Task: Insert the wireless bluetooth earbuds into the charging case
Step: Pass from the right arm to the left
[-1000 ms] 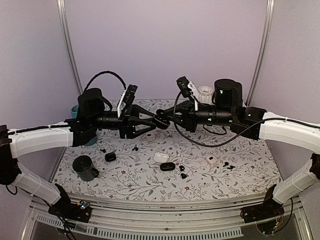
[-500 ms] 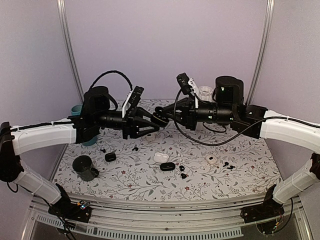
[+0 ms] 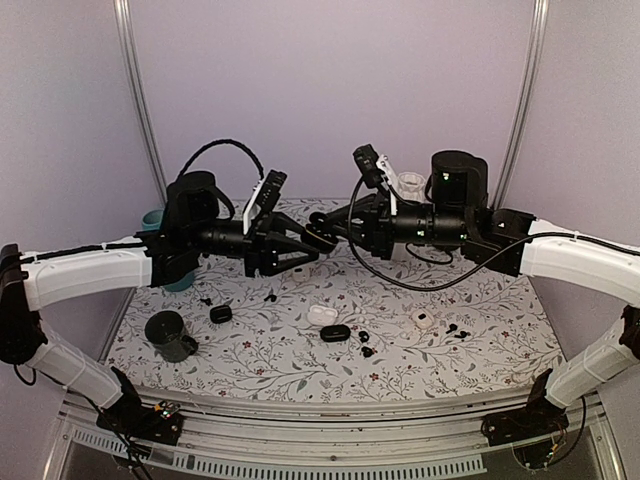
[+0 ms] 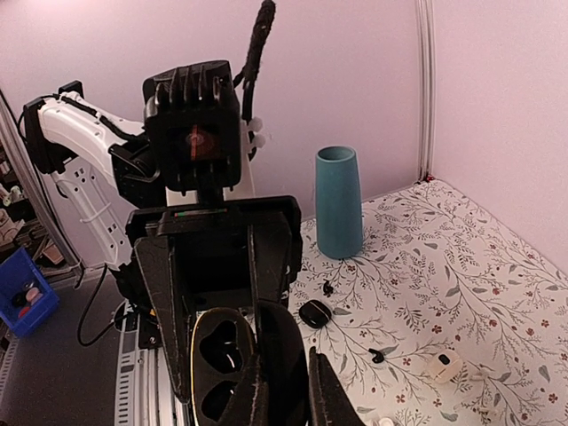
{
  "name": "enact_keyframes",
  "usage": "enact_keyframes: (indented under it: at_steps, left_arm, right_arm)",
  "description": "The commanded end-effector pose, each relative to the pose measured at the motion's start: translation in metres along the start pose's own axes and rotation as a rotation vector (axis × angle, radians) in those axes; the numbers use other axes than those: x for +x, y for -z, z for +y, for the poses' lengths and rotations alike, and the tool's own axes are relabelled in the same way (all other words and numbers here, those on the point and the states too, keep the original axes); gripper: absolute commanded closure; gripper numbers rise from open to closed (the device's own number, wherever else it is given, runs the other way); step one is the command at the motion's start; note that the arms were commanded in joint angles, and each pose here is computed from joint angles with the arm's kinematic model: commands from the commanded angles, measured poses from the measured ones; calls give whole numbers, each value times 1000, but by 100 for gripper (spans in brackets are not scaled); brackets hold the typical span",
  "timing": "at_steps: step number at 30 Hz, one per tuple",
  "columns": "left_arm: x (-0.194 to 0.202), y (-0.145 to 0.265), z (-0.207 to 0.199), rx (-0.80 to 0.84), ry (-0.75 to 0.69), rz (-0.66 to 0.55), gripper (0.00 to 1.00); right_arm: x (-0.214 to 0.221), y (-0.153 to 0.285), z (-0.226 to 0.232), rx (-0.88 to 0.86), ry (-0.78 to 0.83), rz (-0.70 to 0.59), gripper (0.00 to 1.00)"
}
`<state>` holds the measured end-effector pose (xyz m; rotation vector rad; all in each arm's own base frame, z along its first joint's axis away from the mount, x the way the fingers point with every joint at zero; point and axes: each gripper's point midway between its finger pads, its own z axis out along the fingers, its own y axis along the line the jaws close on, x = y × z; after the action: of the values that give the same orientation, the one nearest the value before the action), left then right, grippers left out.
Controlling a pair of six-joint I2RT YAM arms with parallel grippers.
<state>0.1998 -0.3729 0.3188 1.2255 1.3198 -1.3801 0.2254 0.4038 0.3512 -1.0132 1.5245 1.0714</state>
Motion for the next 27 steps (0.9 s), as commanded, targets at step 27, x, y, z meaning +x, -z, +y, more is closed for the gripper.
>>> enact_keyframes:
  at_steps: [27]
  left_arm:
    - [-13, 2, -15, 40, -43, -36, 96]
  right_arm:
    - [-13, -1, 5, -17, 6, -12, 96]
